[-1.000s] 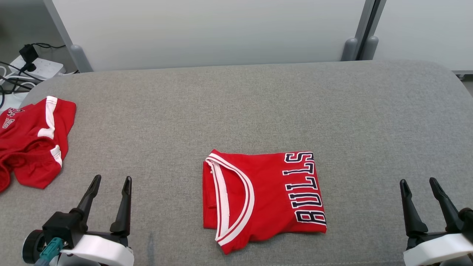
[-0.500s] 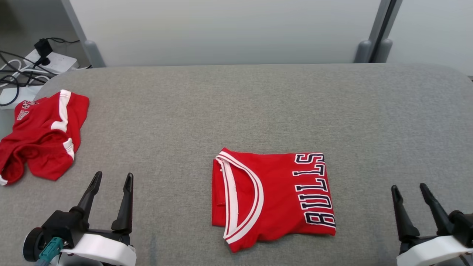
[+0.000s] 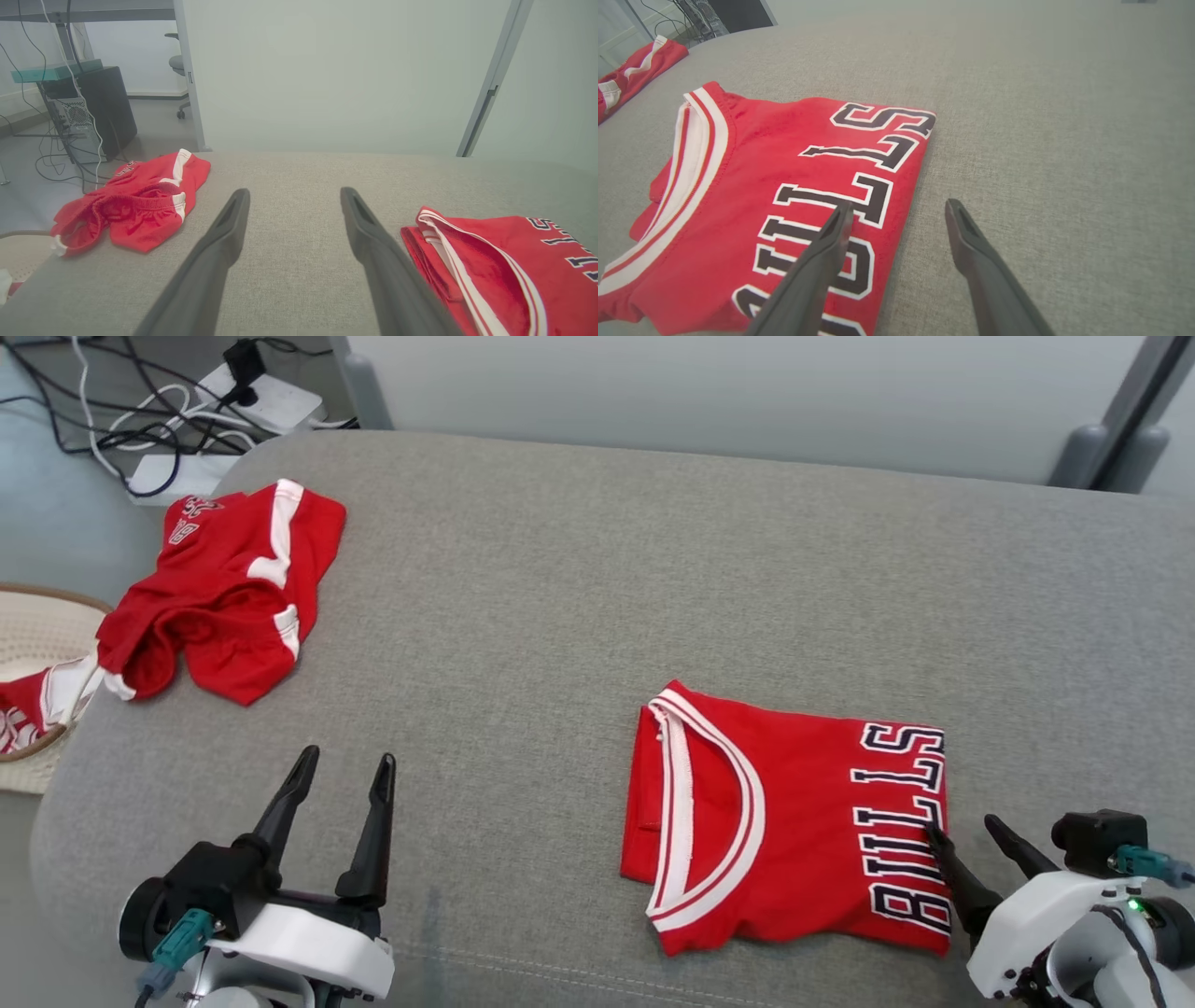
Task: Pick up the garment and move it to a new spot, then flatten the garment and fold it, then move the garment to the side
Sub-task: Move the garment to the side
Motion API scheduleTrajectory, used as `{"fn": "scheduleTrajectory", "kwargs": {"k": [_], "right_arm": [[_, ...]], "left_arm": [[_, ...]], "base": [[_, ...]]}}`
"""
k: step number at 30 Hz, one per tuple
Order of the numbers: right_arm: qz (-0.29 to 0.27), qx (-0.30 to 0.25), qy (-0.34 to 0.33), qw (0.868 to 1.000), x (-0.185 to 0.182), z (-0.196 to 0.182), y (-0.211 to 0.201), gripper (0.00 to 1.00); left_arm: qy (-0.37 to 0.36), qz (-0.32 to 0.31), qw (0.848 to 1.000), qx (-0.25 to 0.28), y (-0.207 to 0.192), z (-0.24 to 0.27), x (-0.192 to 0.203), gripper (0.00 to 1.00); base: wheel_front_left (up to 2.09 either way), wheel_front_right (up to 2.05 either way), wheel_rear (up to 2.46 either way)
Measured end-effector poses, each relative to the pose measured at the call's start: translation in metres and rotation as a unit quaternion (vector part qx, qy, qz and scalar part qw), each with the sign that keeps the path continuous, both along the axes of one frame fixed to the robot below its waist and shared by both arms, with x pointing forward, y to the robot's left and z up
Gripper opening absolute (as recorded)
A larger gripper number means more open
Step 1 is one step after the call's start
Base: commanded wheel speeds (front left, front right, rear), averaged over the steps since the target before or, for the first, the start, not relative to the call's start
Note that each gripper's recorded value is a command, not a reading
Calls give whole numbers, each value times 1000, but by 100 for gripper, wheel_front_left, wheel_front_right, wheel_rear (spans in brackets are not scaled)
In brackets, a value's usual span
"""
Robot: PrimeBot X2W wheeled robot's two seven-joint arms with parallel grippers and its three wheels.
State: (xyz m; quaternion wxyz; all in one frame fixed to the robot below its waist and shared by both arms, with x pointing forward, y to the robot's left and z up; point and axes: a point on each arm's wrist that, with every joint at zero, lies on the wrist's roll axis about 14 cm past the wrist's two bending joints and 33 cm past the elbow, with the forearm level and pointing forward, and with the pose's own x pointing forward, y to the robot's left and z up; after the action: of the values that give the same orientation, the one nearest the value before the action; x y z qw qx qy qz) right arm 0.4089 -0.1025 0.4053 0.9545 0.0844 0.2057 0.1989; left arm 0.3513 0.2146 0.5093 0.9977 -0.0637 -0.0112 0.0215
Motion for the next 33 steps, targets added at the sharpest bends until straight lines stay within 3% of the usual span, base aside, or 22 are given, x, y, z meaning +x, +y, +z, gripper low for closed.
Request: {"fn": "scheduleTrajectory", "kwargs": {"k": [6,7,8,9,18,33], "right_arm": [[39,-13,67,997,13,-29,22,100],[45,-11,72,996,14,-31,27,93],[48,-8,78,996,15,-33,30,40],[49,-6,79,996,17,-33,31,0],[26,1,61,998,22,-27,14,0],[-128,-22,17,991,6,-12,-104,0]], "left_arm": [[16,23,1000,1,14,-11,-4,100],[16,26,1000,1,16,-11,-3,100],[17,27,999,0,17,-12,-3,100],[19,27,999,0,17,-13,-3,100],[19,6,1000,-2,5,-16,5,100],[-2,-131,991,-4,-74,-10,60,100]], "base": [[0,0,0],[0,0,0],[0,0,0],[0,0,0],[0,0,0],[0,0,0]]}}
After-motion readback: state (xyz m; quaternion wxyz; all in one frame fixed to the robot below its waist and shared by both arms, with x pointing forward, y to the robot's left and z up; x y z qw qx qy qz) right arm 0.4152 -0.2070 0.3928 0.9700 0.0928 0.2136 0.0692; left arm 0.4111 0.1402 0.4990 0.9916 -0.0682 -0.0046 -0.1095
